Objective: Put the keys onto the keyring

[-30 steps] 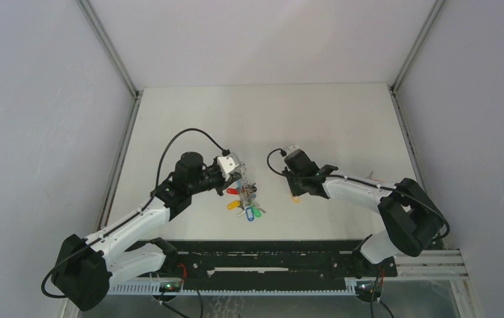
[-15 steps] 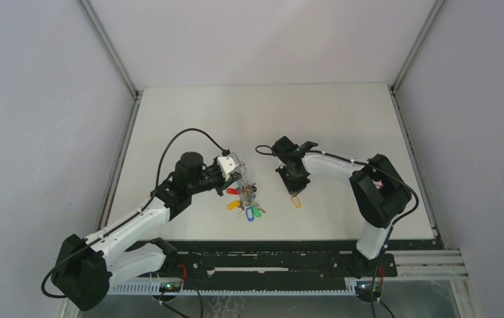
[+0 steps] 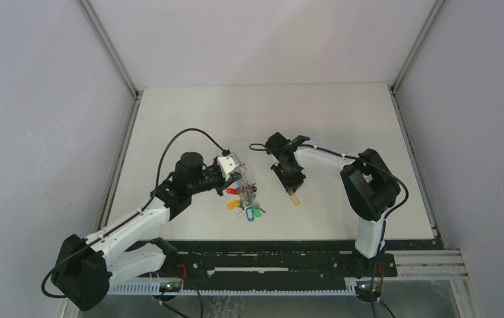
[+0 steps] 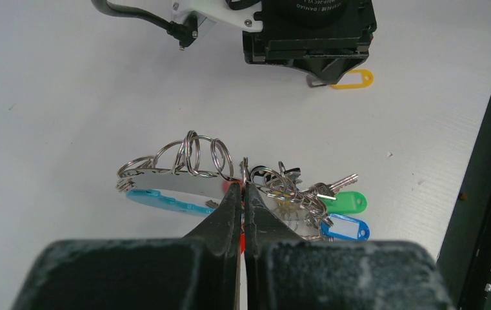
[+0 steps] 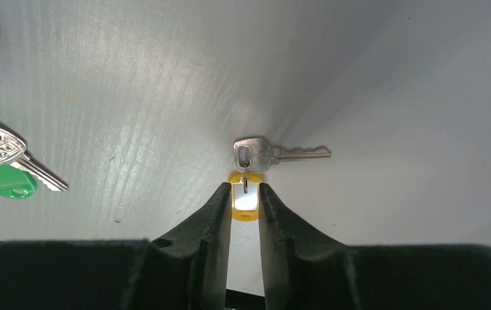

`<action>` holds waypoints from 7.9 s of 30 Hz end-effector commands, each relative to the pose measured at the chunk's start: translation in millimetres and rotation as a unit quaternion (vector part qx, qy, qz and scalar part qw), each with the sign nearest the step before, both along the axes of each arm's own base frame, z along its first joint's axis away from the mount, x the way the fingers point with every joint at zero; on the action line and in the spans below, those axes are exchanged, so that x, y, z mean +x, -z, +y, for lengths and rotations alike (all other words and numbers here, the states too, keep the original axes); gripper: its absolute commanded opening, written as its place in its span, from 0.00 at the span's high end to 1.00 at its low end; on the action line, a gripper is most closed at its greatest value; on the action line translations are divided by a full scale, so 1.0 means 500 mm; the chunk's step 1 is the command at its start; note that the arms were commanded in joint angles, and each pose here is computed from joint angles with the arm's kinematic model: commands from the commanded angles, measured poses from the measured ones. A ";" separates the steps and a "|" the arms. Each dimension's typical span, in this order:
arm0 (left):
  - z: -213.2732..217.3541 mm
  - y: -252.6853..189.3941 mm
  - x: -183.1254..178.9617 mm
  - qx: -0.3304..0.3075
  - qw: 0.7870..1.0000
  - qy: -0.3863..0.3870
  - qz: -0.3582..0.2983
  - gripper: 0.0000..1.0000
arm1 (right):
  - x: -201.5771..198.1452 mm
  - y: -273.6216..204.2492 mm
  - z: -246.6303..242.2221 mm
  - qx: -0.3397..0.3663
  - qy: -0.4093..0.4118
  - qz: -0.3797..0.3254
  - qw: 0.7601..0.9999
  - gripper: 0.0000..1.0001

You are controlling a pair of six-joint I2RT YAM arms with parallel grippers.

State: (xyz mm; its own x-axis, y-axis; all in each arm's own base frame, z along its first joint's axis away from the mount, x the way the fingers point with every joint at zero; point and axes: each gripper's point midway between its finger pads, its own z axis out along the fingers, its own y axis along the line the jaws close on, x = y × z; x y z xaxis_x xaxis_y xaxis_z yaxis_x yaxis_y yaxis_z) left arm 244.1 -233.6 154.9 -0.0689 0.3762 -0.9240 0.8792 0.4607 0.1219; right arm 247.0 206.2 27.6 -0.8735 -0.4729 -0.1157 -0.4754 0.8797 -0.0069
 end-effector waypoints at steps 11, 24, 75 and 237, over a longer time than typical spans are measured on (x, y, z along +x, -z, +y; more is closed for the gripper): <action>-0.017 -0.054 0.014 -0.030 0.998 0.009 -0.047 1.00 | 0.019 -0.073 0.014 0.118 0.040 -0.196 0.973 0.72; -0.016 -0.056 0.014 -0.034 0.998 0.007 -0.048 1.00 | -0.010 -0.053 0.012 0.257 0.031 -0.315 0.913 0.71; -0.021 -0.058 0.013 -0.036 0.998 0.014 -0.048 1.00 | 0.011 -0.020 0.029 0.229 0.006 -0.360 0.905 0.86; -0.071 -0.057 -0.077 -0.060 0.982 0.171 -0.049 1.00 | -0.068 -0.324 0.240 0.292 -0.570 -0.338 0.690 1.00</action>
